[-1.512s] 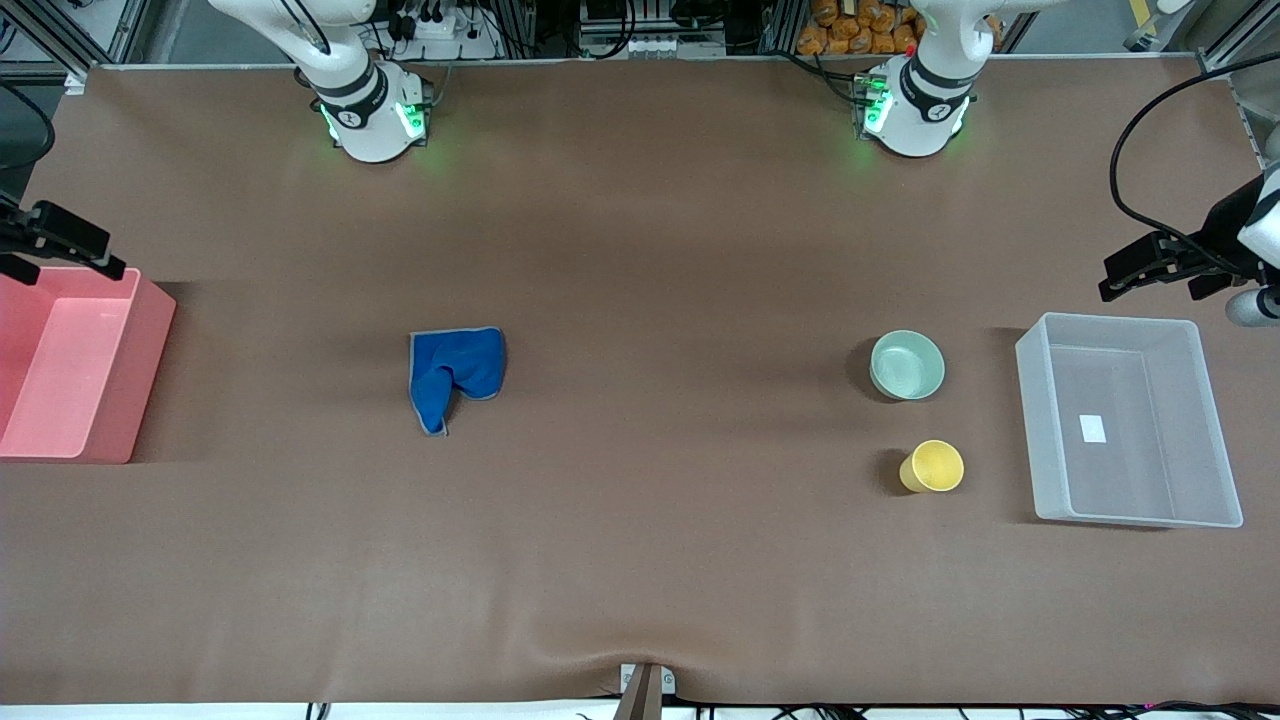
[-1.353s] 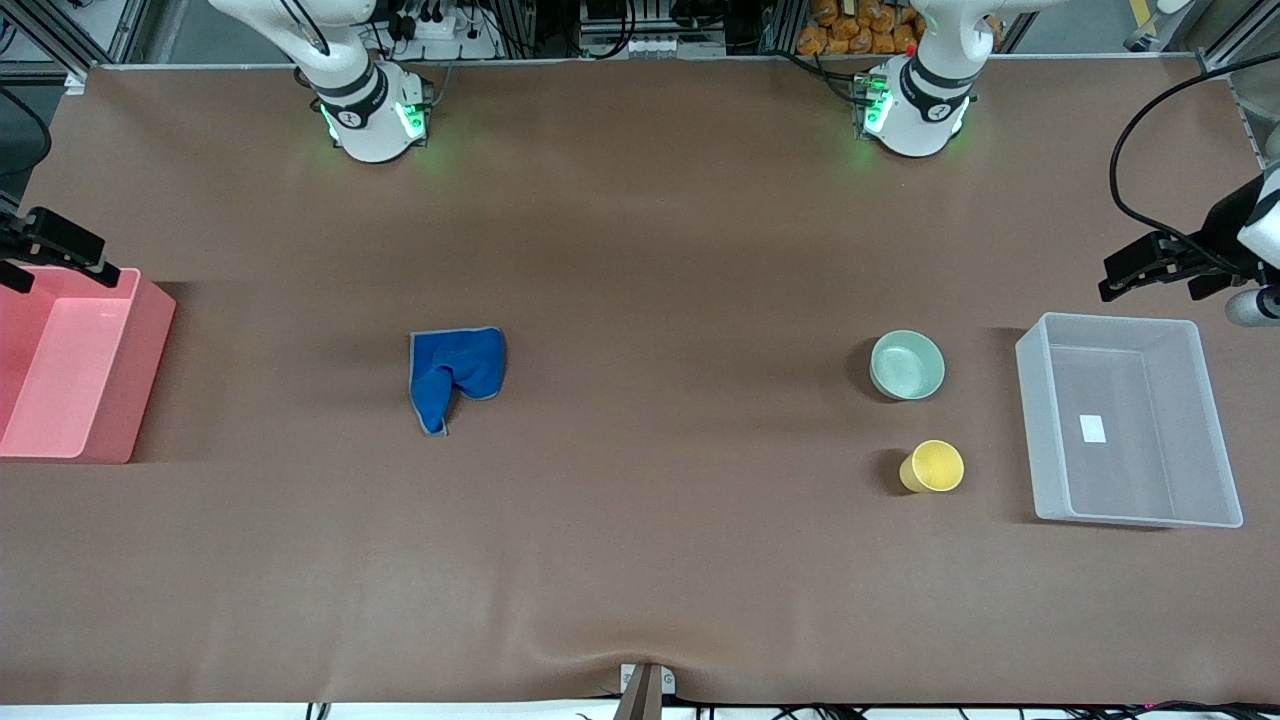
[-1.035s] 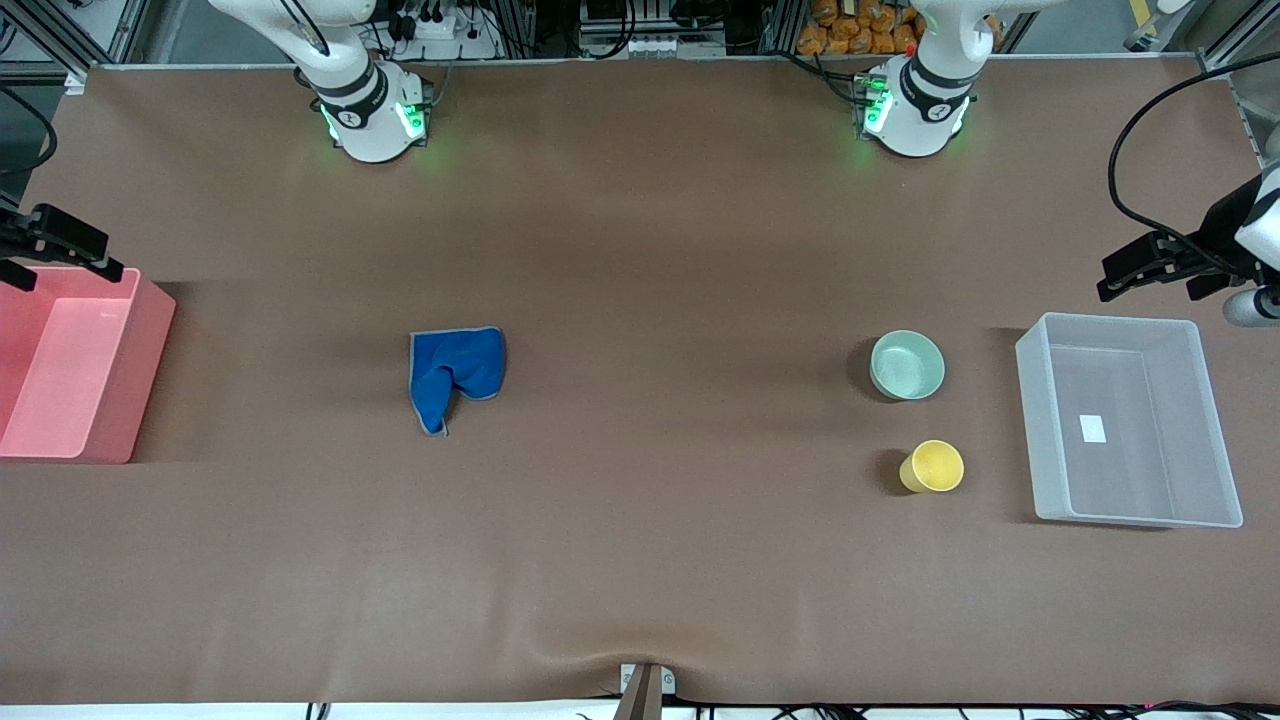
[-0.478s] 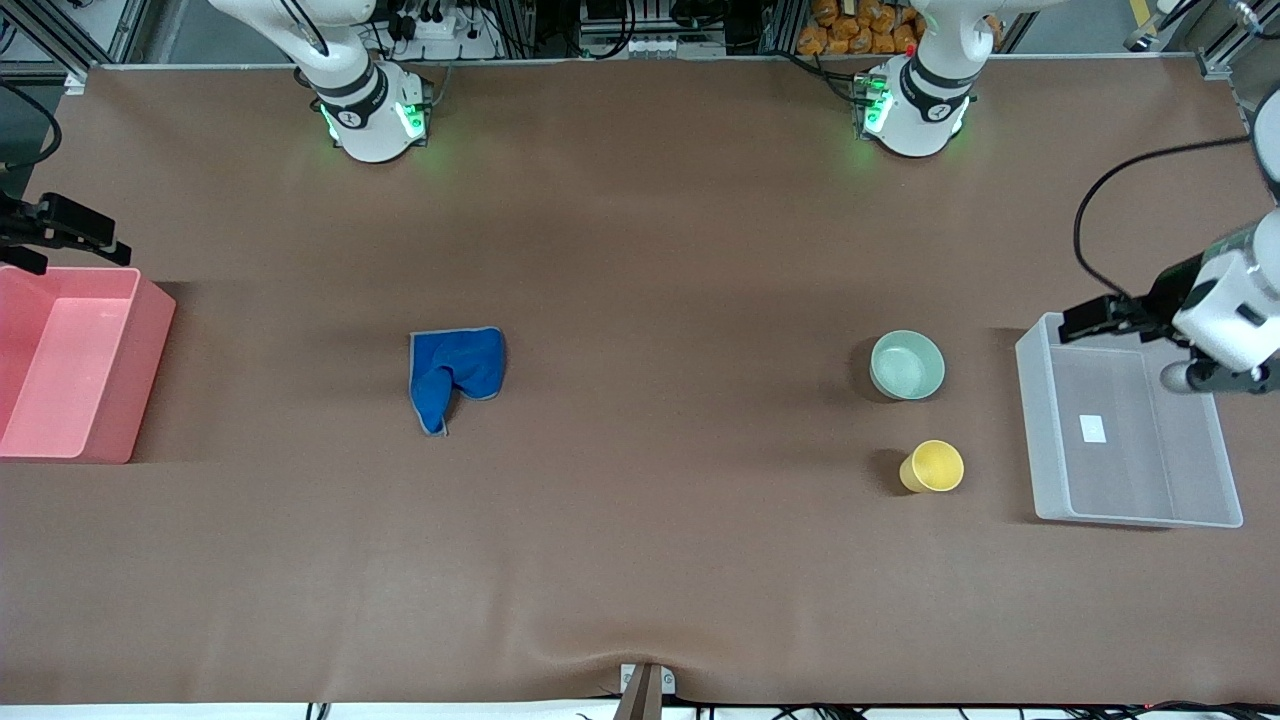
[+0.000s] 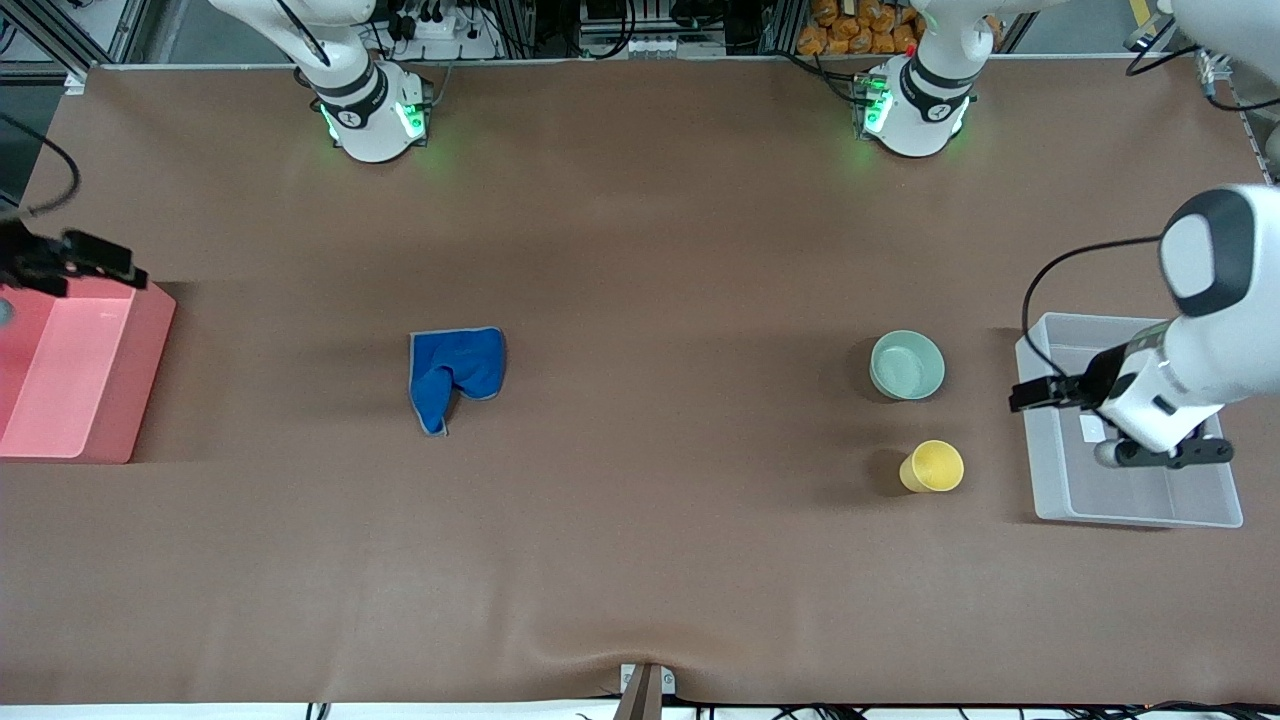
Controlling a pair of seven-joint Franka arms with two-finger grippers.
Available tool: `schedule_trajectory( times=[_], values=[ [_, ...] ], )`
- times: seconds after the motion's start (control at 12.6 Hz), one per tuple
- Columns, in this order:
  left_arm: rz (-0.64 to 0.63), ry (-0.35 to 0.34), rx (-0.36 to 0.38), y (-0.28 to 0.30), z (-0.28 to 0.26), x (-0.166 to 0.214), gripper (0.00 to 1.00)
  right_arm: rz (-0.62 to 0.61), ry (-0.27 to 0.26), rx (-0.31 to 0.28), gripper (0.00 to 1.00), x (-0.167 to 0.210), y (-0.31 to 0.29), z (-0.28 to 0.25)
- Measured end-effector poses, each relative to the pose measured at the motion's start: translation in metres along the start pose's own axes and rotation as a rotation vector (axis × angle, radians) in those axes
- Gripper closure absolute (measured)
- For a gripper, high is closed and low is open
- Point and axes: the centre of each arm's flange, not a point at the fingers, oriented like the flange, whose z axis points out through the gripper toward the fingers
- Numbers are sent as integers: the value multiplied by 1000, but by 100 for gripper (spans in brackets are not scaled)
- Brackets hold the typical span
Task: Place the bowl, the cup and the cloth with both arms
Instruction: 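Reach the right gripper to the blue cloth while the left gripper reaches the cup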
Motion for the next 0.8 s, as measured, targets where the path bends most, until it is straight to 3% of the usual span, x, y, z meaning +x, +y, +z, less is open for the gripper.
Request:
schedule_trajectory(
  times=[0.24,0.48,0.64,0.8],
  values=[
    [-4,21,-3,-2,33,14,0,-17,-57,-5,0,71,-26,96],
    [-12,65,-6,0,70,27,0,175,-53,-7,0,113,-66,164],
    [-18,94,-8,-3,102,33,0,329,-36,73,0,129,-101,190],
    [-22,109,-9,-5,127,37,3,405,-67,110,0,134,-122,219]
  ],
)
